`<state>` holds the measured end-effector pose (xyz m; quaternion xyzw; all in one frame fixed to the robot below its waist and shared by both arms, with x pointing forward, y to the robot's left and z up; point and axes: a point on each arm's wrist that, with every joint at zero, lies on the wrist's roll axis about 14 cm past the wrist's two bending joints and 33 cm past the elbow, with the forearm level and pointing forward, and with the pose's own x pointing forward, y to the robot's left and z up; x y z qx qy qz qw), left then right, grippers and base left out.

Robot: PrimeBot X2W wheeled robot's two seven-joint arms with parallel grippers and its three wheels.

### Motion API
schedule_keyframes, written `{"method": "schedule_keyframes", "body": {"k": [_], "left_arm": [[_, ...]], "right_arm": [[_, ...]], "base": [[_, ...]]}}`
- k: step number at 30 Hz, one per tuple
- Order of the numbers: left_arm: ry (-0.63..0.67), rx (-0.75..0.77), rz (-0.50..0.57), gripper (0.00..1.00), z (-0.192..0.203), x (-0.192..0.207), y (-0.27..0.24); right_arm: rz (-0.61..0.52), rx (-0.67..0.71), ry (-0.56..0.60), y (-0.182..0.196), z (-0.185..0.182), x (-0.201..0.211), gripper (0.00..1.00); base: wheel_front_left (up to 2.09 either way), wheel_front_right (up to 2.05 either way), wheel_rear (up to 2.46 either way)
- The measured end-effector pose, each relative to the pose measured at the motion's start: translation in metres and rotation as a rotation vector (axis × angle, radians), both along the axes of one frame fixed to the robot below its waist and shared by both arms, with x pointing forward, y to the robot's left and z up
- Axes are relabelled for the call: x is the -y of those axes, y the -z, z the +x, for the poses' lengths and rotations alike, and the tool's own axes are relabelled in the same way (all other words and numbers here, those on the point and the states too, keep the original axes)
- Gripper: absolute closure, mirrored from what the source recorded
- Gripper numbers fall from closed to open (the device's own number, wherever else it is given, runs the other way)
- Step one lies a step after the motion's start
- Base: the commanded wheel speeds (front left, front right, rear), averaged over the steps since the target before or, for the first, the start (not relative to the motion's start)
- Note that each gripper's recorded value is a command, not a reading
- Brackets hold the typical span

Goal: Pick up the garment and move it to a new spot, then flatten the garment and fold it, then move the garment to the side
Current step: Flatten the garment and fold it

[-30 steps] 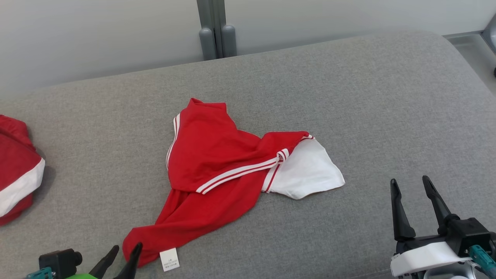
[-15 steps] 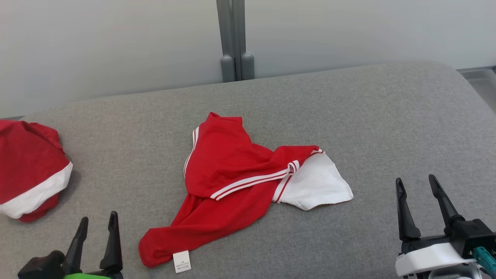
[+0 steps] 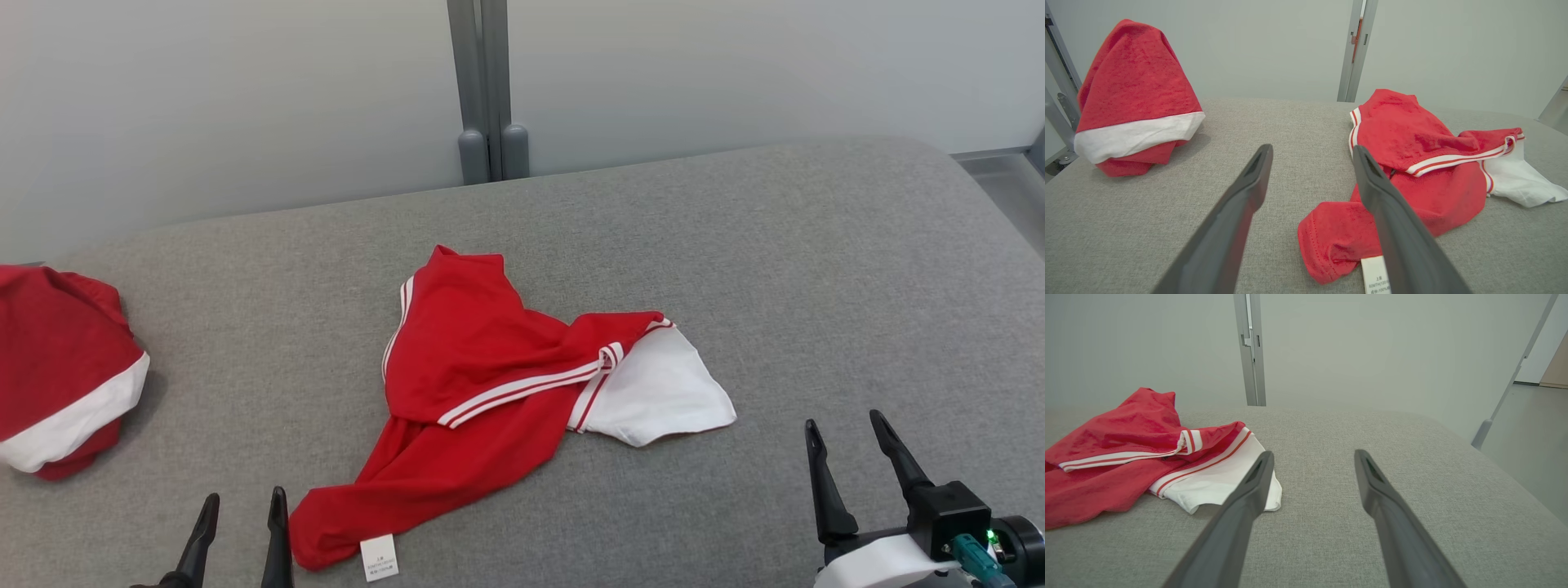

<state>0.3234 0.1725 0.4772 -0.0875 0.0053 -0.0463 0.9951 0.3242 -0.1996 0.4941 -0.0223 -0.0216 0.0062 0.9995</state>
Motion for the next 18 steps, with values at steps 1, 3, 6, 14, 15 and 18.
{"method": "schedule_keyframes", "body": {"k": [1,3,6,14,15,18], "left_arm": [[0.001,0.000,0.001,0.00,0.0002,0.0007,0.0001],[0.016,0.002,-0.002,0.00,0.0009,0.0057,-0.0007],[0.028,0.004,-0.004,0.00,0.0008,0.0091,-0.0012],[0.025,-0.004,0.003,0.00,-0.0011,0.0040,0.0008],[0.026,-0.004,0.004,0.00,-0.0012,0.0038,0.0010],[0.031,-0.007,0.006,0.00,-0.0013,0.0048,0.0018]], "right_arm": [[0.001,0.002,-0.001,-0.0005,-0.0002,-0.0006,0.00],[0.003,0.009,-0.005,-0.0026,-0.0006,-0.0020,0.00],[0.006,0.019,-0.010,-0.0058,-0.0006,-0.0040,0.00],[0.010,0.030,-0.022,-0.0093,0.0018,-0.0079,0.00],[0.011,0.030,-0.024,-0.0093,0.0020,-0.0083,0.00],[0.015,0.030,-0.027,-0.0093,0.0027,-0.0095,0.00]], "base": [[0.00,0.00,0.00],[0.00,0.00,0.00],[0.00,0.00,0.00],[0.00,0.00,0.00],[0.00,0.00,0.00],[0.00,0.00,0.00]]}}
